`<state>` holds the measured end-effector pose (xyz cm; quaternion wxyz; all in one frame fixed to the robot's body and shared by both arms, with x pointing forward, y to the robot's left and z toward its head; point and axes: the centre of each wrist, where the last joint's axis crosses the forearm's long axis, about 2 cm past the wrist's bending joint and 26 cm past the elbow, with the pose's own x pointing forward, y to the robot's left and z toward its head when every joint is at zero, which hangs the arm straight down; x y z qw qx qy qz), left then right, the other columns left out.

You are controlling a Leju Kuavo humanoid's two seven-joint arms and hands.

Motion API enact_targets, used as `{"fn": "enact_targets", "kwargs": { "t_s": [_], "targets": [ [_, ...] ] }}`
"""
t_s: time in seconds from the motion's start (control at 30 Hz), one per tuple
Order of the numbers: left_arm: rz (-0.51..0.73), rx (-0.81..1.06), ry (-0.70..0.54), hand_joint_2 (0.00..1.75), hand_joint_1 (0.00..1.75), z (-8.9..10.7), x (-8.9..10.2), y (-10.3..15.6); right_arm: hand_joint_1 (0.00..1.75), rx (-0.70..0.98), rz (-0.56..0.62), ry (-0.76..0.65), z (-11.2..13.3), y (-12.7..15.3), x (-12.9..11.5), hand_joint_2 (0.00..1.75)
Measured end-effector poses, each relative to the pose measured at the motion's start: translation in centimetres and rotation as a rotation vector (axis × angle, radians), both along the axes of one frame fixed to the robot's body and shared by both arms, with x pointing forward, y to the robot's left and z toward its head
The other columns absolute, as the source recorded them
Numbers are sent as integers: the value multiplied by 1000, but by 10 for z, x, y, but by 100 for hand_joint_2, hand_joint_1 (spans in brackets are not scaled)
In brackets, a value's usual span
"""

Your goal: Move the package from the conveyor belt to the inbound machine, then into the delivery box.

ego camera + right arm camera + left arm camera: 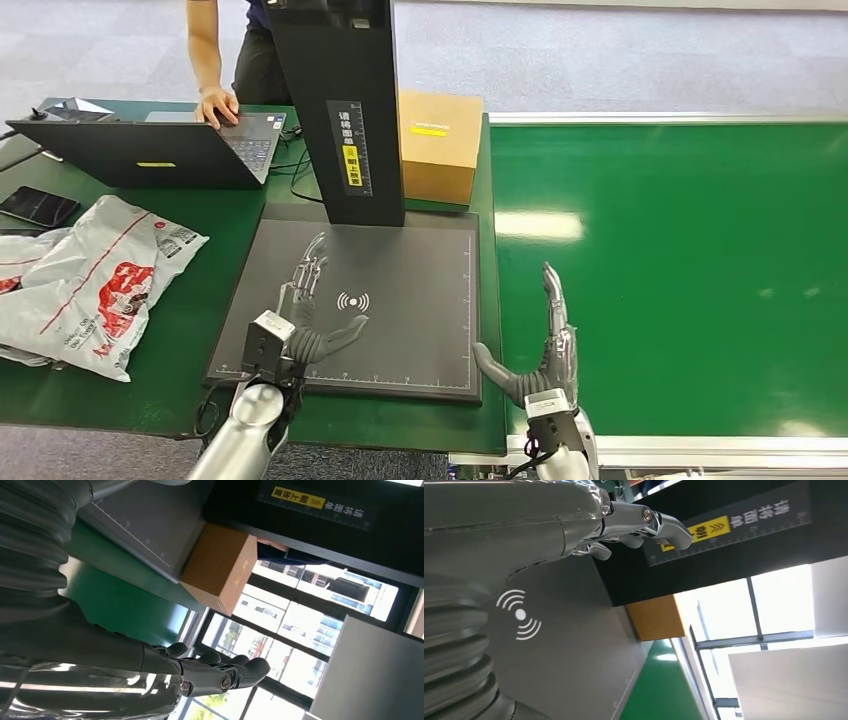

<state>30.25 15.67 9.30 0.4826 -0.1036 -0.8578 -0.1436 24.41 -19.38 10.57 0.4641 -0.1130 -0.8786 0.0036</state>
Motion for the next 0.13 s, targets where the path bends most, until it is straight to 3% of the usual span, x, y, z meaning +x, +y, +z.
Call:
{"fn": "enact_targets", "kwargs": {
  "t_s": [0.07,0.1,0.13],
  "targets": [
    [3,4,9,175,0,-2,-1,0,0,0,24,17,-3,3,0,175],
    [11,6,11,131,0,-3,-1,0,0,-1,47,29,-6,4,-1,175],
    [14,7,12,116,0,-4,-1,0,0,0,58,35,-7,5,-1,175]
  ]
}}
